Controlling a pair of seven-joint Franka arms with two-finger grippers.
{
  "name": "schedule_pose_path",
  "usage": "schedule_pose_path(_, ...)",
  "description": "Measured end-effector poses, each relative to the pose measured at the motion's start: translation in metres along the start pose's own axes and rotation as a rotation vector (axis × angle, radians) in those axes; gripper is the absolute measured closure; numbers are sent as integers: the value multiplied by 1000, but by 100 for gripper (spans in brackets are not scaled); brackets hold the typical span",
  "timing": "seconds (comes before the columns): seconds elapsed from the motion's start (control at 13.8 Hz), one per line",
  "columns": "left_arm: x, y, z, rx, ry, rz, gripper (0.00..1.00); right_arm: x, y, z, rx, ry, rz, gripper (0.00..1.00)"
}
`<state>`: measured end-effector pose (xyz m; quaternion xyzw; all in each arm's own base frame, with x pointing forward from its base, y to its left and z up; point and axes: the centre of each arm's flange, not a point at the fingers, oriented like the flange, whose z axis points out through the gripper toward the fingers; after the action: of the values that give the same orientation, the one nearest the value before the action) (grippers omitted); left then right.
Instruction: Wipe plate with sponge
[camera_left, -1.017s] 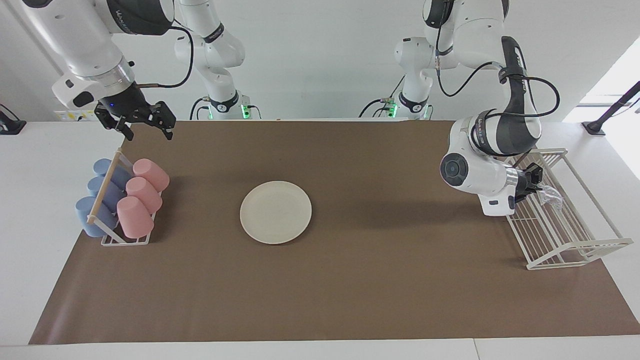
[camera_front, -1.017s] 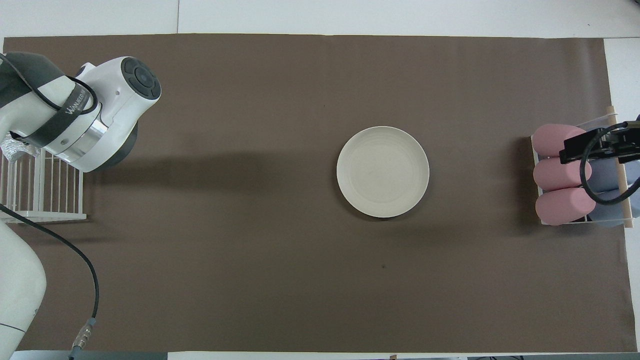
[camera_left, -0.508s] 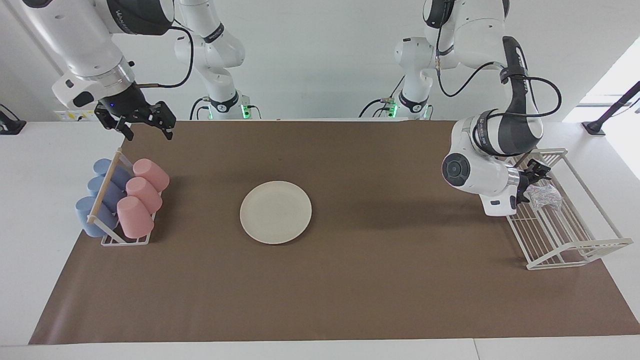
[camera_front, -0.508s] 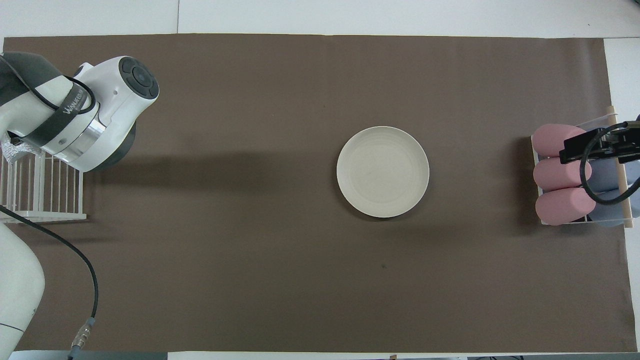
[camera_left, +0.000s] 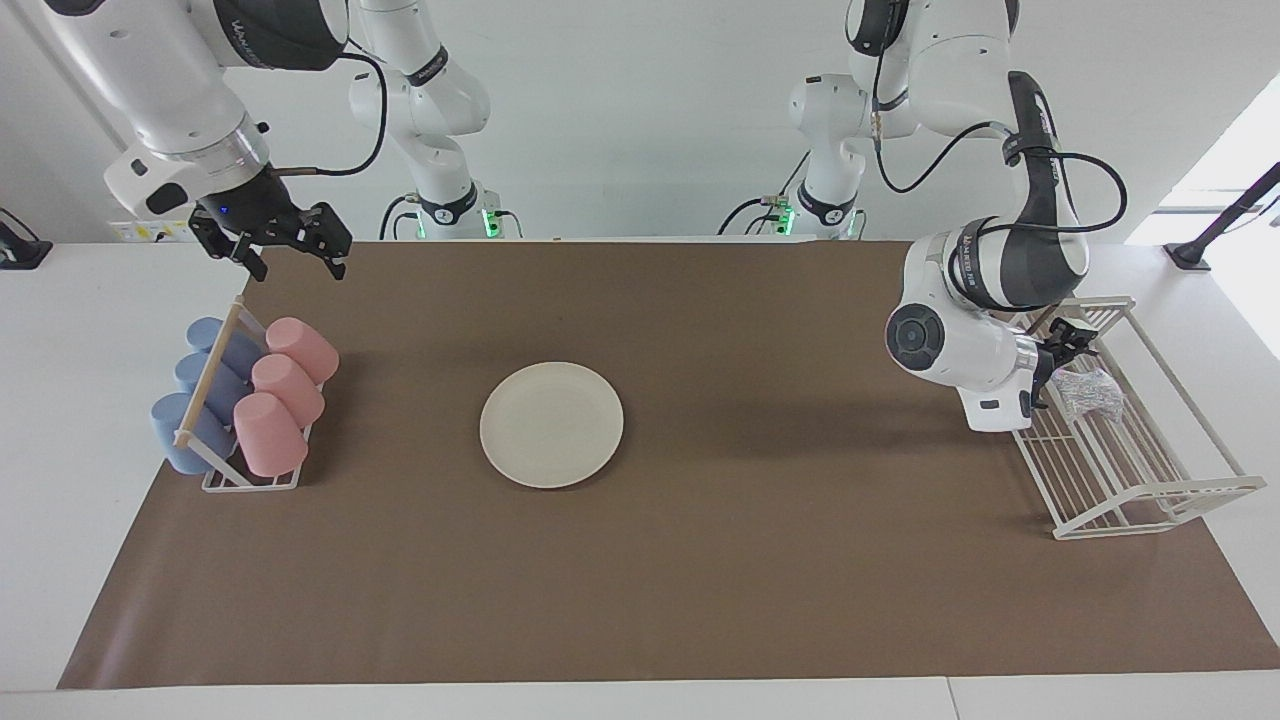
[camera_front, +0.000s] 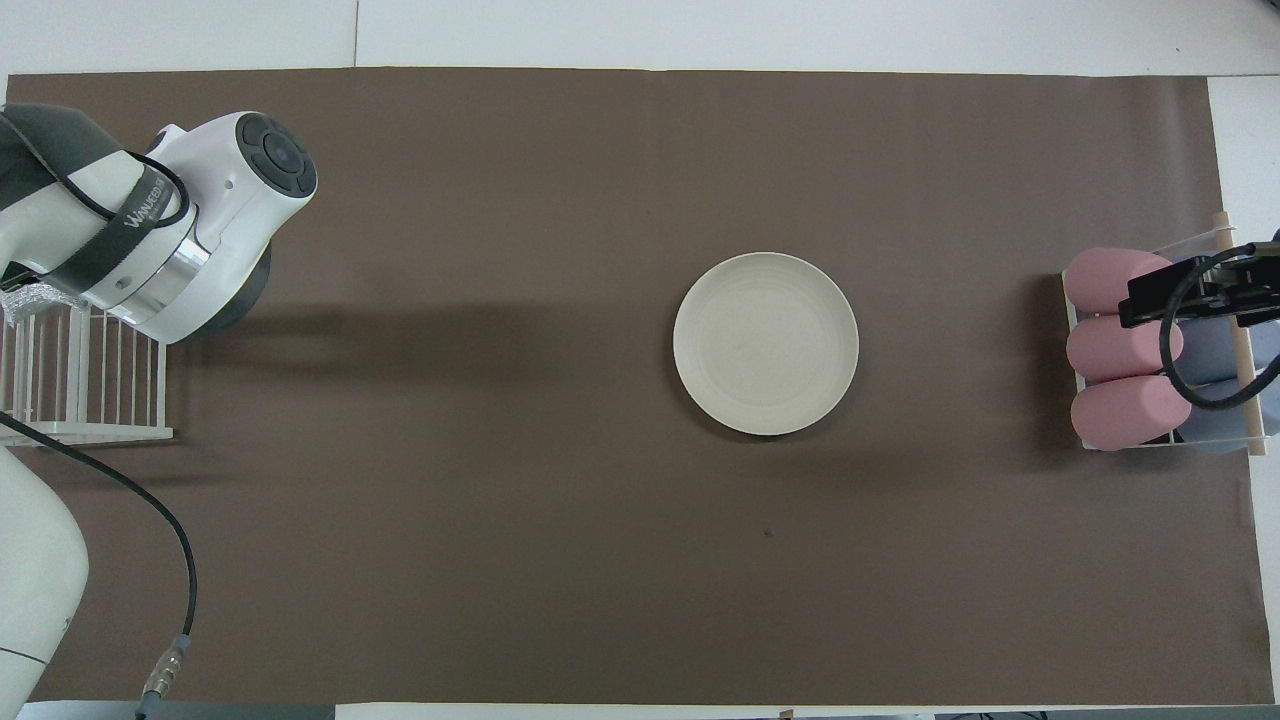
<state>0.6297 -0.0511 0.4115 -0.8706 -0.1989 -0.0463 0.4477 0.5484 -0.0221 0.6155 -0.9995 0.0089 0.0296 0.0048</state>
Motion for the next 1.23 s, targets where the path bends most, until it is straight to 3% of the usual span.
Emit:
schedule_pose_path(0.44,7,-74,-54,-388,-207,-101,0,0,0,0,0,0,1,0)
schedule_pose_path(0.73,8,-130,-68,-642,-334,-107,0,0,0,-1,0,1,1,0)
schedule_pose_path(0.94,-3,-175,-76,-727,-352,6,0,0,0,-1,0,1,1,0)
schedule_pose_path(1.23,-30,-206,-88,-828,-334,269,0,0,0,-1,0,1,1,0)
